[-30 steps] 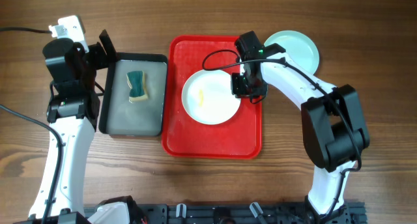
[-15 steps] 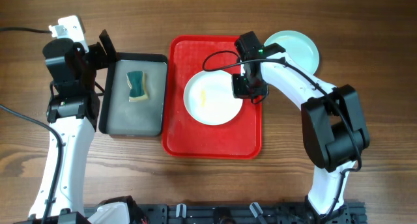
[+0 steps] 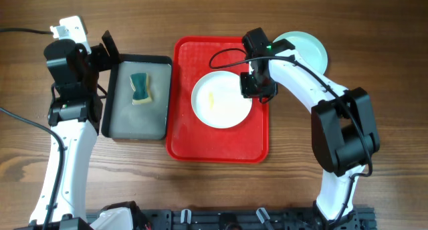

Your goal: Clean dirty plates on tray and stack at the side

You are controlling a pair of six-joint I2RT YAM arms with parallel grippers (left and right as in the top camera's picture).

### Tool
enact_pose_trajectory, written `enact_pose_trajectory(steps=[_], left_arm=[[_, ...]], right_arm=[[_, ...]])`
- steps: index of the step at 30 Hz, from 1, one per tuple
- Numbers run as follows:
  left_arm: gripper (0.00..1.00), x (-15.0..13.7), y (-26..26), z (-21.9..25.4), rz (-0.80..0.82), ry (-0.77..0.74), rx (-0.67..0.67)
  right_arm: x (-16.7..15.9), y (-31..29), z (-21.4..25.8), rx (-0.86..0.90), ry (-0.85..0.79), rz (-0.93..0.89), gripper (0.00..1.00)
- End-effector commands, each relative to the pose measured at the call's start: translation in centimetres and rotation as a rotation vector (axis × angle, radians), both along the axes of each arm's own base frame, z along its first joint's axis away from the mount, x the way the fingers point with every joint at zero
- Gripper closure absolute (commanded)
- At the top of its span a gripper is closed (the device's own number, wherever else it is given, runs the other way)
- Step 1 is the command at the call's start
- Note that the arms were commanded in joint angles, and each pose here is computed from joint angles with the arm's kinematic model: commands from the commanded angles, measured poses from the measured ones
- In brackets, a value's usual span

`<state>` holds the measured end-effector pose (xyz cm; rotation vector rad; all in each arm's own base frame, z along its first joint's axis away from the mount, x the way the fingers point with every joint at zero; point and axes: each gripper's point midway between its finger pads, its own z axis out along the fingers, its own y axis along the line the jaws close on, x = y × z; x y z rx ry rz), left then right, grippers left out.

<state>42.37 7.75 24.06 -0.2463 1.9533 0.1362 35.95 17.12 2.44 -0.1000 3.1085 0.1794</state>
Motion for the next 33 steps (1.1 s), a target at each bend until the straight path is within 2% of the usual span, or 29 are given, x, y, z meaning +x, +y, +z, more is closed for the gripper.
enact_pose_trajectory(steps=[1,6,7,8,11,15,20,24,28,31,33], left_arm=[[0.0,0.0,0.5,0.8,0.019,-0.02,-0.002],[0.0,0.0,0.5,0.8,0.019,-0.02,-0.002],[0.0,0.0,0.5,0.8,0.019,-0.02,-0.002],[0.0,0.0,0.5,0.8,0.019,-0.02,-0.002],[0.0,0.0,0.5,0.8,0.019,-0.02,-0.002],[0.0,0.0,0.5,0.8,0.019,-0.02,-0.002],[0.0,0.1,0.5,0.9,0.019,-0.023,-0.002],[0.0,1.0,0.6,3.4,0.019,-0.133,0.015],[0.0,0.4,0.5,1.4,0.018,-0.049,0.002],[0.0,0.4,-1.5,0.5,-0.087,-0.019,-0.048],[0.0,-0.6,-3.7,-1.9,-0.143,0.073,-0.219]], right_arm=[[1.6,-0.5,1.7,0.002,-0.06,0.014,0.58],[5.0,-3.1,7.4,0.015,-0.125,-0.026,0.53],[5.8,-3.7,8.5,0.02,-0.146,-0.046,0.48],[6.4,-4.6,9.3,0.023,-0.162,-0.069,0.34],[7.2,-6.7,9.6,0.021,-0.171,-0.12,0.01],[8.6,-8.7,9.7,0.026,-0.207,-0.169,0.0],[11.9,-8.5,10.9,0.059,-0.348,-0.177,0.01],[14.3,-8.1,12.0,0.085,-0.453,-0.177,0.01],[15.2,-8.0,12.6,0.095,-0.496,-0.177,0.0],[15.2,-8.0,12.6,0.096,-0.496,-0.177,0.0],[15.2,-8.0,12.6,0.096,-0.496,-0.177,0.0]])
